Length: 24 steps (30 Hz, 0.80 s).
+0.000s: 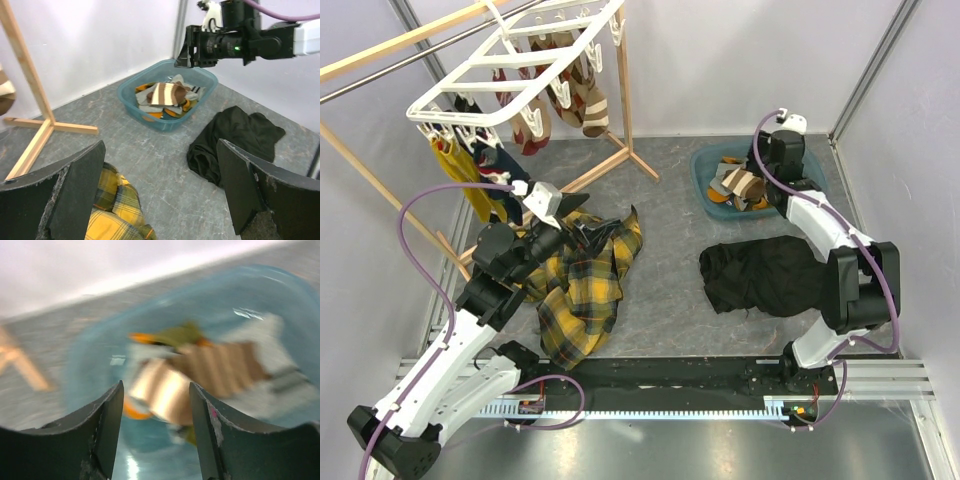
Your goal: Remove the socks clipped to the hanger
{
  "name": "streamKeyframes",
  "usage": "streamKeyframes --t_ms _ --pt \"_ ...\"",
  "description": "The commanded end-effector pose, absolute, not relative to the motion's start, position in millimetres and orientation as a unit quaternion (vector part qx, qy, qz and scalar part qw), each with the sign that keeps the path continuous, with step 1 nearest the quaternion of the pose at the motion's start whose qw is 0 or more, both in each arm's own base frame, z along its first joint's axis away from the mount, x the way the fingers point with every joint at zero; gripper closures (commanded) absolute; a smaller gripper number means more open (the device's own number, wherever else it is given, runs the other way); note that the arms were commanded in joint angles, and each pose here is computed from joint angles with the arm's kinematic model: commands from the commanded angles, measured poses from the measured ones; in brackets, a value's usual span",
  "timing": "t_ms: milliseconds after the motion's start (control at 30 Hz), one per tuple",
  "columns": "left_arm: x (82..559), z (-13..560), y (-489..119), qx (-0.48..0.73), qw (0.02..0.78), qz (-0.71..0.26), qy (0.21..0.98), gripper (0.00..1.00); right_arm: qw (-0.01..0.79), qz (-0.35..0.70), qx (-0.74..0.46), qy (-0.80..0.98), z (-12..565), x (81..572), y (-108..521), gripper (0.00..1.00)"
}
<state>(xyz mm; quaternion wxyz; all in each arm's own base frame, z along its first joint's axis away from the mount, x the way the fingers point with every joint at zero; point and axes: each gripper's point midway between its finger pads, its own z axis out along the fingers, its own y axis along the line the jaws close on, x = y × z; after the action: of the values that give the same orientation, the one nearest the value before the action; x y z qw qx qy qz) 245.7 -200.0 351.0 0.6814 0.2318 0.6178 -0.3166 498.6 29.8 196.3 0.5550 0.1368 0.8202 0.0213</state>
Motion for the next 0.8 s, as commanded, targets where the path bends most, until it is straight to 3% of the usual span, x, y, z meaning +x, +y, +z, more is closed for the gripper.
streamKeyframes --t_ms 0,300,767 --pt "256.9 358.2 -183.9 0.204 0.706 -0.272 0.621 0.01 0.654 0.174 0.059 0.734 279.2 510.8 106.1 0.37" --pt "290.6 353.4 -89.6 0.001 0.73 -0.079 0.679 0.01 0.73 0.308 -0.075 0.605 368.5 491.8 243.4 0.35" --pt "283.0 346.3 -58.5 -0.071 0.705 -0.037 0.705 0.01 0.769 0.347 -0.068 0.533 416.3 506.3 344.6 0.28"
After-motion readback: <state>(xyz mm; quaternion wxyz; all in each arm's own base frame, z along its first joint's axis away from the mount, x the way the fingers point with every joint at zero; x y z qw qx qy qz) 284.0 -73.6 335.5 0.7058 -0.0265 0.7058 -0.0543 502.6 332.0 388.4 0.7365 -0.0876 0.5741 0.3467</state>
